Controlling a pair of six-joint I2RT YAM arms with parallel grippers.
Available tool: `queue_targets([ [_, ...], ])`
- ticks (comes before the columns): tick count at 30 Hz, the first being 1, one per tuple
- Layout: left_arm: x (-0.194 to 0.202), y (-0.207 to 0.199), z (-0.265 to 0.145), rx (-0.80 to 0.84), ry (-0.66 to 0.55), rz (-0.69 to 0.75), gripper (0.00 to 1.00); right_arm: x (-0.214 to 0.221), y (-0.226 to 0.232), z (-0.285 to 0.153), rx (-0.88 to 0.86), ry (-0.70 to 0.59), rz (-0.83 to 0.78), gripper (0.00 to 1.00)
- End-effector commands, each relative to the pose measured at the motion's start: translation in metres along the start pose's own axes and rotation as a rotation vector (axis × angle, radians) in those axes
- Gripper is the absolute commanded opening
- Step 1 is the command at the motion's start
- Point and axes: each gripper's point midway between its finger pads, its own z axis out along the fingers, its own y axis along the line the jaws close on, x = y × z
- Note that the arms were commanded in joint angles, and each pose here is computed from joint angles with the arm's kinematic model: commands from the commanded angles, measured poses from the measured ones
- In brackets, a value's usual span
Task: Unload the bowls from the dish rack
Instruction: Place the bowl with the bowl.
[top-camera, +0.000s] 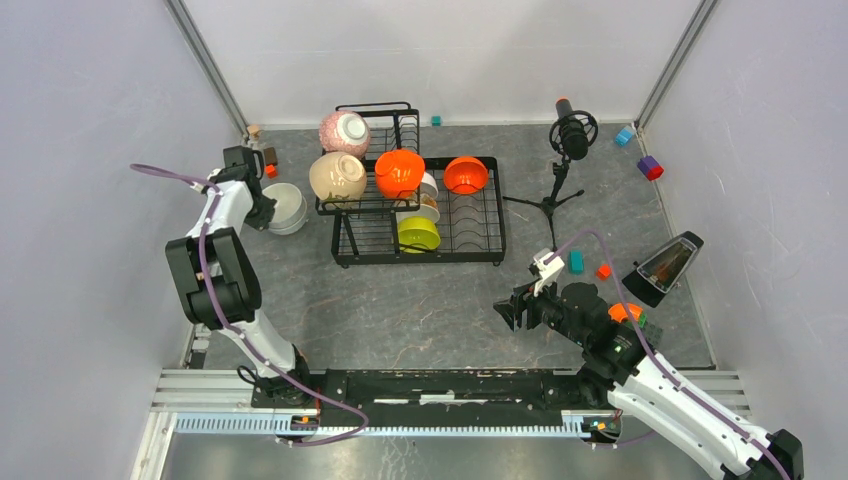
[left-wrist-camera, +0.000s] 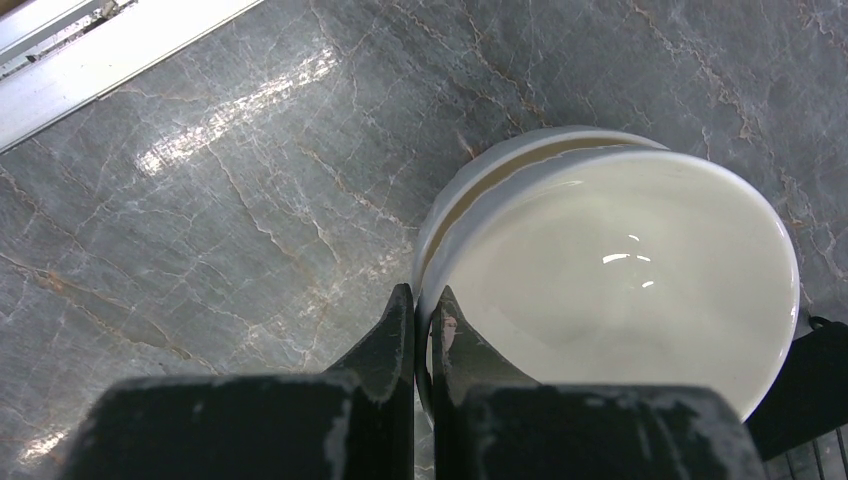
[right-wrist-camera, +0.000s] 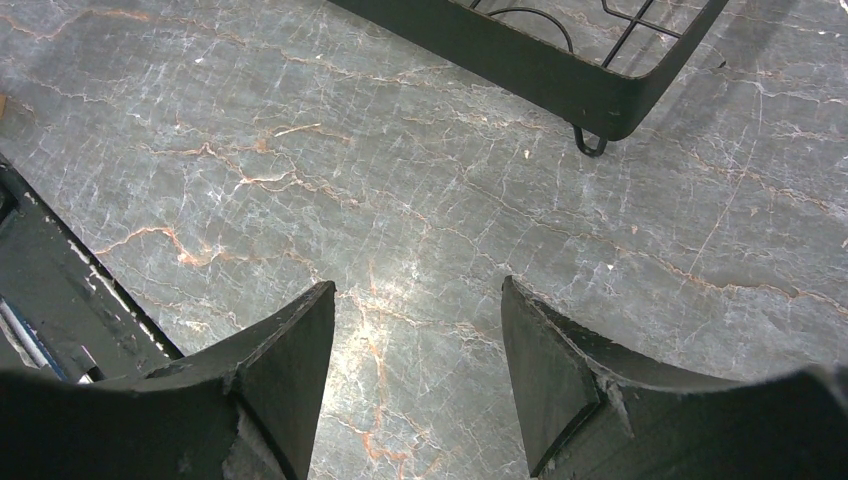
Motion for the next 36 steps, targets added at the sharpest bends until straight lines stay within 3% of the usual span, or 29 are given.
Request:
queue_targets([
  [1,-0.031,-0.016,-0.005,0.043,-0.094,-0.006,0.02,-0.007,0.003,0.002,-0.017,-0.037,-0.017,0.67],
  [11,-0.024,-0.015,0.0,0.045,-0.072,0.008,0.2,-0.007,0.004,0.002,-0.022,-0.036,-0.019,0.67],
  [22,-0.029,-0.026,-0.021,0.121,-0.079,-0.006,0.57,-0.009,0.004,0.001,-0.025,-0.037,-0.024,0.68],
  [27,-0.039,-0.022,-0.037,0.131,-0.12,-0.004,0.63,-0.011,0.005,0.0,-0.028,-0.043,-0.025,0.68],
  [36,-0.031,-0.014,-0.052,0.164,-0.115,-0.022,0.6,-0.014,0.008,-0.001,-0.048,-0.065,-0.028,0.68],
])
